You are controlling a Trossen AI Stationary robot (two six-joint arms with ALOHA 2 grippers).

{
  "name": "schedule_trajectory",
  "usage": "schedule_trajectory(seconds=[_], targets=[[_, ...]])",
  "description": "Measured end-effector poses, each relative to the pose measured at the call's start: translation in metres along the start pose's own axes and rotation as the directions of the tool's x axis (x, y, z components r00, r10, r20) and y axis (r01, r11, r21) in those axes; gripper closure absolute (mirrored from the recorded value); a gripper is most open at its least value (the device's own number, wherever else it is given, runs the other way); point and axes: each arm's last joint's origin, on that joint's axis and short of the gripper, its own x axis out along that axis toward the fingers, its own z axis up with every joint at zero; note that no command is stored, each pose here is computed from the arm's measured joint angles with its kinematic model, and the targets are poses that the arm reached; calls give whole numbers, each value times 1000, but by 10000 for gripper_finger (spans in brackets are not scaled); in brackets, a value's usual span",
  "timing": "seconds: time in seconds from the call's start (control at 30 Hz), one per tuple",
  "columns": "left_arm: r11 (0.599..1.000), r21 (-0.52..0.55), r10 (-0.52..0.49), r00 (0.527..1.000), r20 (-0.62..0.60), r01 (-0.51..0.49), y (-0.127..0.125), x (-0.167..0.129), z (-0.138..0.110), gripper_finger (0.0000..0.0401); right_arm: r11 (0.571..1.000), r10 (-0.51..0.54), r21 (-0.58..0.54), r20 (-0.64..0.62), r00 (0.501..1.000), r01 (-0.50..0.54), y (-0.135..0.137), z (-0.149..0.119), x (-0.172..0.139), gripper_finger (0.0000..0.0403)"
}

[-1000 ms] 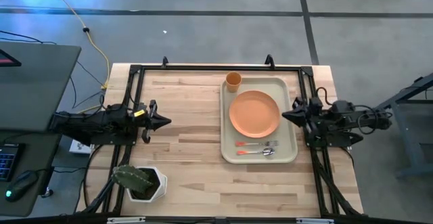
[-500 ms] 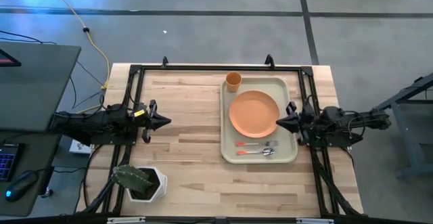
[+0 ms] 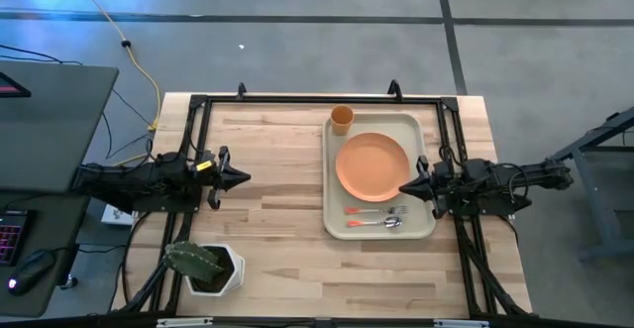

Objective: Pick and place plate/cup/fork/spoon on tray
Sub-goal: Return to Home Position

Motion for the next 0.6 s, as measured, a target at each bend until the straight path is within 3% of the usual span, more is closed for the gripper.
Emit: schedule_trajectory(seconds=[0.6], targets=[[1000,0,0,1000,0,0,0,0,0,400,1000,-6,-1,-8,1000,6,0,-1,0,403]])
